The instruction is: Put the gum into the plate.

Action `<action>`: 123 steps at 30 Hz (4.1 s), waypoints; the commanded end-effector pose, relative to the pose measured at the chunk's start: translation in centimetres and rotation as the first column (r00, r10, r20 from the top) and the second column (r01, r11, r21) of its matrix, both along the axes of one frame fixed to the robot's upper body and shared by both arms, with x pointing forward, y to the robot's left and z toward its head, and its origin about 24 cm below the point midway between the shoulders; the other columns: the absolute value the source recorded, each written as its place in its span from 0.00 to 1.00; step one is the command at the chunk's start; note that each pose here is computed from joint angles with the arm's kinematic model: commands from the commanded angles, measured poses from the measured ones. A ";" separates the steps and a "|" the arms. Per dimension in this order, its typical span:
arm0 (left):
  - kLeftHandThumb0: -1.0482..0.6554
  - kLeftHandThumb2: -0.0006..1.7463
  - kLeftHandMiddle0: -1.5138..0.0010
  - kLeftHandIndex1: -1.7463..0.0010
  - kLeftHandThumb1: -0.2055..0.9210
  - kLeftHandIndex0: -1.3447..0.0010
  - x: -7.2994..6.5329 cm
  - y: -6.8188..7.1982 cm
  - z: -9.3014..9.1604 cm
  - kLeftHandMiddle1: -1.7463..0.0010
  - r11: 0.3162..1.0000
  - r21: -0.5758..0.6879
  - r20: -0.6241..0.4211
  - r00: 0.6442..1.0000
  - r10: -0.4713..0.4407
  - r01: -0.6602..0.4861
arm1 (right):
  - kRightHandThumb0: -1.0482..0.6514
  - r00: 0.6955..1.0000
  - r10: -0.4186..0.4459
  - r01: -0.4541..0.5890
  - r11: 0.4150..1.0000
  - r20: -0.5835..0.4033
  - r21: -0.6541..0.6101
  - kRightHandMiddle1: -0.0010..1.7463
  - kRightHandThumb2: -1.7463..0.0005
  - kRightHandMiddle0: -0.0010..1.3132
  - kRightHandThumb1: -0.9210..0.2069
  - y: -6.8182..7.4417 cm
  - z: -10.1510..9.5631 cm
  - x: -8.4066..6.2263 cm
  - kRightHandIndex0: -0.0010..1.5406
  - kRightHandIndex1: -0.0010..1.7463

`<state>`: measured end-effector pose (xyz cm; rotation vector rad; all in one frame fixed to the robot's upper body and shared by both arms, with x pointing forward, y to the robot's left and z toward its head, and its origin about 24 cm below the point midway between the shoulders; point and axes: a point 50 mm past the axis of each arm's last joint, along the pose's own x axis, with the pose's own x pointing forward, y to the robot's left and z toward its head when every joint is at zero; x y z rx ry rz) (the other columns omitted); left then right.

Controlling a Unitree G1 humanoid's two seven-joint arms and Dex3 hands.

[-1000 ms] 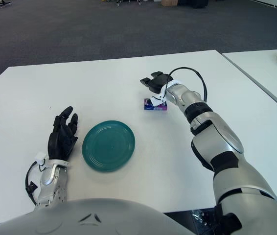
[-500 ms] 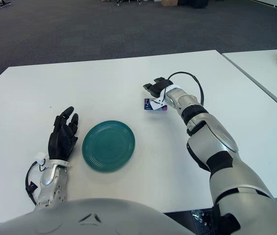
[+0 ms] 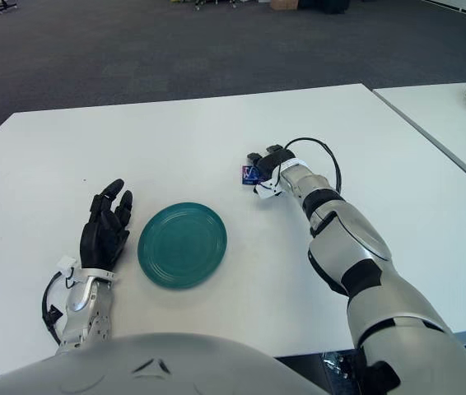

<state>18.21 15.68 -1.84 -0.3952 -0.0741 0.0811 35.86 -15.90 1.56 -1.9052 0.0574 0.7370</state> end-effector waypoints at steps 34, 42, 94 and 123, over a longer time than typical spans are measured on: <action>0.06 0.48 0.84 0.47 1.00 0.99 -2.3 -1.3 -2.3 1.00 0.997 -0.073 -0.132 0.991 0.023 -0.033 | 0.22 0.956 0.201 -0.190 0.979 0.215 -0.070 0.99 0.47 0.37 0.00 -1.2 -3.4 -3.2 0.41 0.99; 0.05 0.48 0.84 0.47 1.00 0.99 -2.3 -1.3 -2.2 1.00 0.997 -0.063 -0.131 0.991 0.032 -0.040 | 0.28 0.954 0.218 -0.207 0.976 0.208 -0.073 1.00 0.48 0.43 0.00 -1.1 -3.5 -3.3 0.44 1.00; 0.05 0.52 0.85 0.58 1.00 1.00 -2.3 -0.6 -2.1 1.00 1.000 -0.001 -0.125 0.992 0.007 -0.008 | 0.35 0.831 0.160 -0.472 0.711 0.533 0.522 1.00 0.53 0.44 0.00 8.8 9.9 -1.9 0.38 1.00; 0.10 0.55 0.81 0.58 1.00 1.00 -2.2 -0.4 -2.3 0.99 0.997 0.064 -0.155 0.987 0.043 -0.033 | 0.39 0.727 0.479 -0.666 0.667 0.492 0.334 1.00 0.54 0.25 0.18 10.6 5.9 -8.3 0.41 1.00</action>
